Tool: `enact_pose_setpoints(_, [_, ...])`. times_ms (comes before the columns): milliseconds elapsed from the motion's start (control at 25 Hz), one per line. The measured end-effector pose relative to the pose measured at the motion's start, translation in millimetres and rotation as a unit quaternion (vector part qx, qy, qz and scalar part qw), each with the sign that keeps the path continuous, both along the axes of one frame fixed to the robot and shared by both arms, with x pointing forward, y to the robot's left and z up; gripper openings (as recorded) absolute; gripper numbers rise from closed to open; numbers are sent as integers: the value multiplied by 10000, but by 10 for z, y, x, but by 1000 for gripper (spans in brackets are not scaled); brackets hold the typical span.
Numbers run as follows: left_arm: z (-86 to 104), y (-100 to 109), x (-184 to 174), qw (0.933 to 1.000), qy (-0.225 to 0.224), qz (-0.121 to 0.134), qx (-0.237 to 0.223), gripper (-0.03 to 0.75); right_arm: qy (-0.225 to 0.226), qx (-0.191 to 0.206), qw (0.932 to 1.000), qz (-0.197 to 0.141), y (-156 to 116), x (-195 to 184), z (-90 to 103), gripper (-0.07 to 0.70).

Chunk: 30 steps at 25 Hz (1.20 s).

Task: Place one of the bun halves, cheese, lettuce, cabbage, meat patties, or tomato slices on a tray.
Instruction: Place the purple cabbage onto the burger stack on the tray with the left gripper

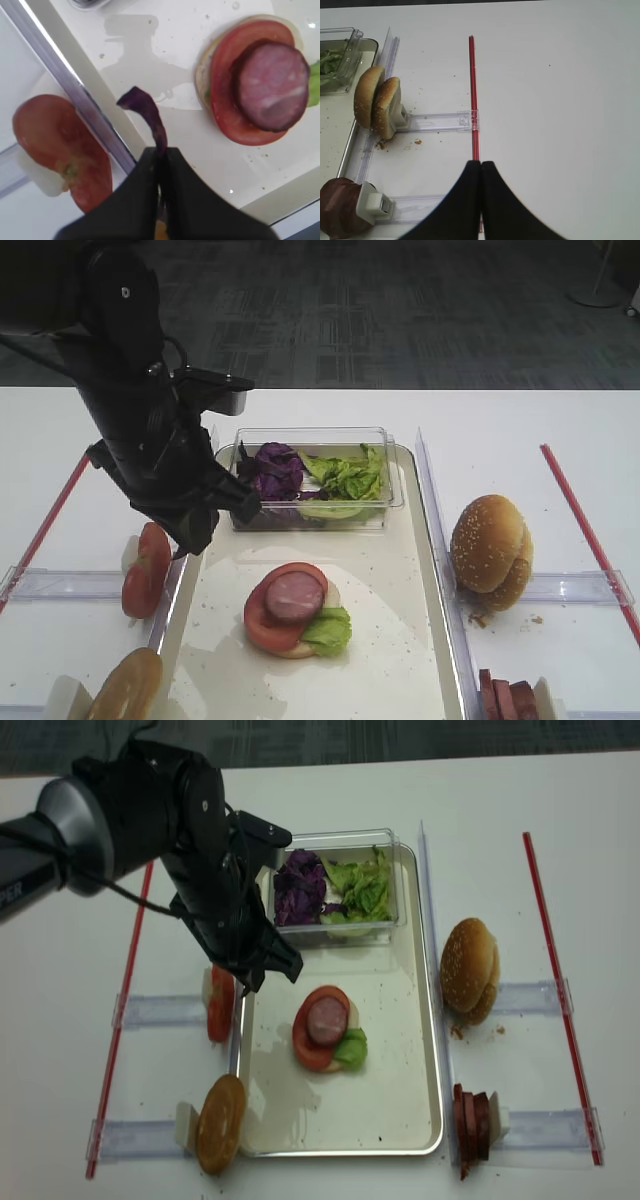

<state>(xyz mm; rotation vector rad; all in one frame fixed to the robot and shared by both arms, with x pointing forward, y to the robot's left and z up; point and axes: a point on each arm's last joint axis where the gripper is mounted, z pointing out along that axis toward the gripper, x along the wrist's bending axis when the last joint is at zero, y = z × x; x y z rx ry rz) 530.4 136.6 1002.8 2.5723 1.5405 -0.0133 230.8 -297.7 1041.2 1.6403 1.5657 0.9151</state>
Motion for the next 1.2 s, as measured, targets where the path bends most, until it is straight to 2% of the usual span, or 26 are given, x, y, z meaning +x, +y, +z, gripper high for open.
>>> enact_pose_setpoints(280, [-6, -48, -14, 9998, 5, 42, -170, -6, 0, 0, 10000, 0, 0, 0, 0, 364])
enact_pose_setpoints(520, [-1, -302, -148, 9990, -41, -299, -318, -6, 0, 0, 10000, 0, 0, 0, 0, 364])
enact_pose_setpoints(800, [-4, -650, -368, 9953, -138, -810, -506, -6, 0, 0, 10000, 0, 0, 0, 0, 364])
enact_pose_setpoints(920, [-13, -710, -412, 9945, -124, -892, -537, -6, 0, 0, 10000, 0, 0, 0, 0, 364])
enact_pose_setpoints(1200, [-101, -749, -387, 9947, -90, -883, -526, -6, 0, 0, 10000, 0, 0, 0, 0, 364])
